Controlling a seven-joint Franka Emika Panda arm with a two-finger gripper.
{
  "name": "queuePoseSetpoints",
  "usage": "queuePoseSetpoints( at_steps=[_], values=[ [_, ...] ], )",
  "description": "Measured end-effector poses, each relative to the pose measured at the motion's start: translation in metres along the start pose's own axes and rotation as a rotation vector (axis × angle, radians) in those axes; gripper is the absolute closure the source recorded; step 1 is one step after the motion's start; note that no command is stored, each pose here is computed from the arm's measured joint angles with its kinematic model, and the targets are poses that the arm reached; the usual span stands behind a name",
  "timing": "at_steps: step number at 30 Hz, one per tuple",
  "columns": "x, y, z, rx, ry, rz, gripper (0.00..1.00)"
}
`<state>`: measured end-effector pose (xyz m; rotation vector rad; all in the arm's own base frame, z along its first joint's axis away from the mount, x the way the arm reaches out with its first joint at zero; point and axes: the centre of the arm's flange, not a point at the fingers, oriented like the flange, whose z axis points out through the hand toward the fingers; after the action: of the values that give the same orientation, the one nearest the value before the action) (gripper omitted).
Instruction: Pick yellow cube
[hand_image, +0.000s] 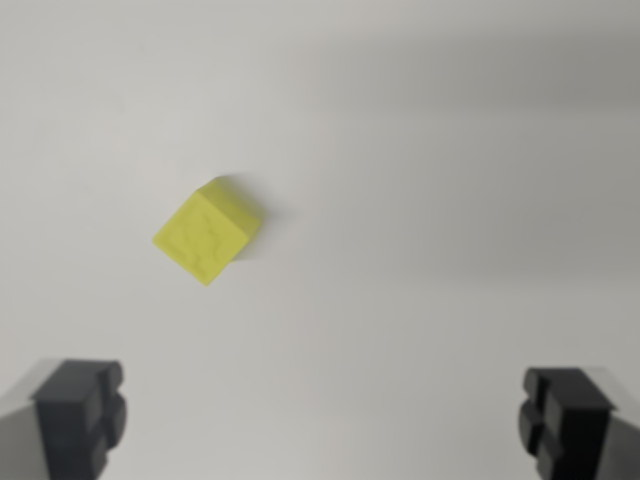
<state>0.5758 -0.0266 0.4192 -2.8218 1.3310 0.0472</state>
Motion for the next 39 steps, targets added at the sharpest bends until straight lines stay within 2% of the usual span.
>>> queuePoseSetpoints(
  at_steps=[7,14,39],
  values=[
    [-0.002,0.000,0.002,-0.0001,0.0001,-0.012,0.00],
    [-0.009,-0.002,0.018,-0.0003,0.0023,-0.067,0.00],
    [-0.034,-0.009,0.081,-0.0055,0.0086,-0.272,0.00]
  ],
)
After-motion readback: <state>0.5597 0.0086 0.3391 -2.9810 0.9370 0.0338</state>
